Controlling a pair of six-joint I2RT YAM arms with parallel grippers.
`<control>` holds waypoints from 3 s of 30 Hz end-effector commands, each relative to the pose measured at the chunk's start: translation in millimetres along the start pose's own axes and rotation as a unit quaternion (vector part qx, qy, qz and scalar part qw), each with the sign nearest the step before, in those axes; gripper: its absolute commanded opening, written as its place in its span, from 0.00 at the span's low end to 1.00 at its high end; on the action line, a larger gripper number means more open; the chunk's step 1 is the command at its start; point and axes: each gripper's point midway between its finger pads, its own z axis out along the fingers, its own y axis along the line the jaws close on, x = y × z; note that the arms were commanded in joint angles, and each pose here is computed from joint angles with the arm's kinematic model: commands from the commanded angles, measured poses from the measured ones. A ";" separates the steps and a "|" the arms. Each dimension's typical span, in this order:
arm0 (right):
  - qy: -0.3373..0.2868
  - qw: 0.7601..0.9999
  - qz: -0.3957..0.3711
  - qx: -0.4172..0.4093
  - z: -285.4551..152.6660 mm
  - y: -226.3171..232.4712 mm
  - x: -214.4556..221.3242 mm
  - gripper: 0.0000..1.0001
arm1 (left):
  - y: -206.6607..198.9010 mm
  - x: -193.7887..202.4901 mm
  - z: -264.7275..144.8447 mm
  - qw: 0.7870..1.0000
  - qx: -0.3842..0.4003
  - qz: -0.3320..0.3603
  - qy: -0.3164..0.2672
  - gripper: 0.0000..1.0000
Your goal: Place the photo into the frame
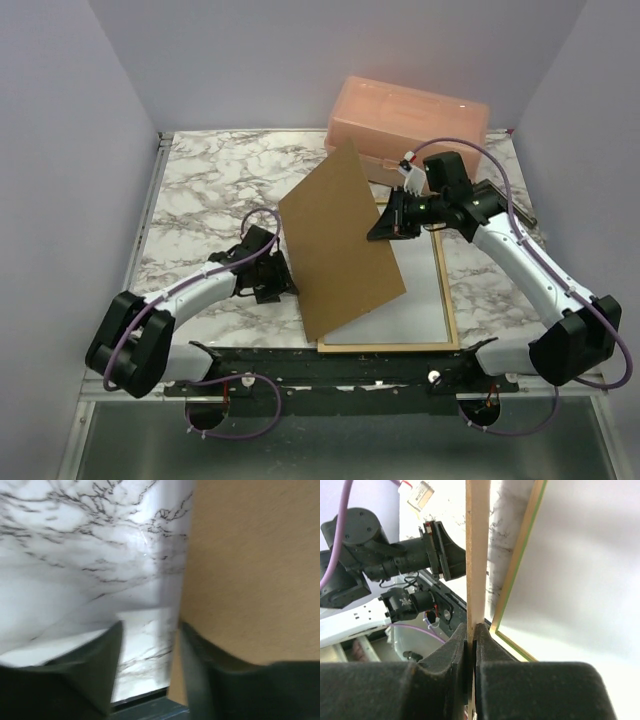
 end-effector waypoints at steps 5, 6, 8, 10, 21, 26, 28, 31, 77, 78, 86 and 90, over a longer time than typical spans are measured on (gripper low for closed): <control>-0.048 0.995 -0.036 0.083 -19.8 45.2 -19.1 0.01 | -9.0 -18.6 -58.7 0.997 -0.008 0.021 -0.072 0.79; -0.046 0.994 -0.039 0.095 -17.8 47.1 -17.0 0.01 | -13.3 -21.2 -67.6 0.996 0.001 0.023 -0.083 0.81; -0.041 0.992 -0.045 0.113 -12.1 51.1 -12.1 0.01 | -20.7 -23.8 -84.2 0.994 0.019 0.028 -0.100 0.84; -0.034 0.989 -0.055 0.135 -5.6 55.4 -6.0 0.01 | -28.3 -26.5 -100.7 0.992 0.037 0.028 -0.117 0.85; -0.025 0.958 -0.134 0.253 20.6 97.2 8.8 0.01 | -46.9 -30.3 -158.9 0.982 0.081 0.041 -0.163 0.88; -0.020 0.939 -0.170 0.299 37.8 110.5 21.7 0.01 | -52.9 -30.9 -175.0 0.976 0.109 0.041 -0.184 0.88; -0.018 0.933 -0.182 0.309 45.2 113.4 28.2 0.01 | -57.0 -30.0 -182.7 0.973 0.123 0.042 -0.190 0.88; -0.015 0.930 -0.189 0.316 53.6 113.8 36.6 0.01 | -59.9 -29.0 -190.6 0.971 0.132 0.043 -0.193 0.88; -0.054 0.925 -0.259 0.272 52.4 147.1 23.4 0.36 | -65.4 -28.4 -206.1 0.966 0.157 0.019 -0.206 0.93; -0.055 0.929 -0.258 0.259 54.9 151.7 24.1 0.41 | -65.7 -28.5 -206.6 0.965 0.157 0.020 -0.207 0.93; -0.052 0.954 -0.255 0.152 55.9 185.2 35.6 0.69 | -75.8 -27.1 -215.0 0.958 0.193 0.026 -0.213 0.97; -0.054 0.960 -0.254 0.101 51.8 200.8 40.6 0.70 | -93.6 -23.5 -223.0 0.943 0.254 0.040 -0.211 0.98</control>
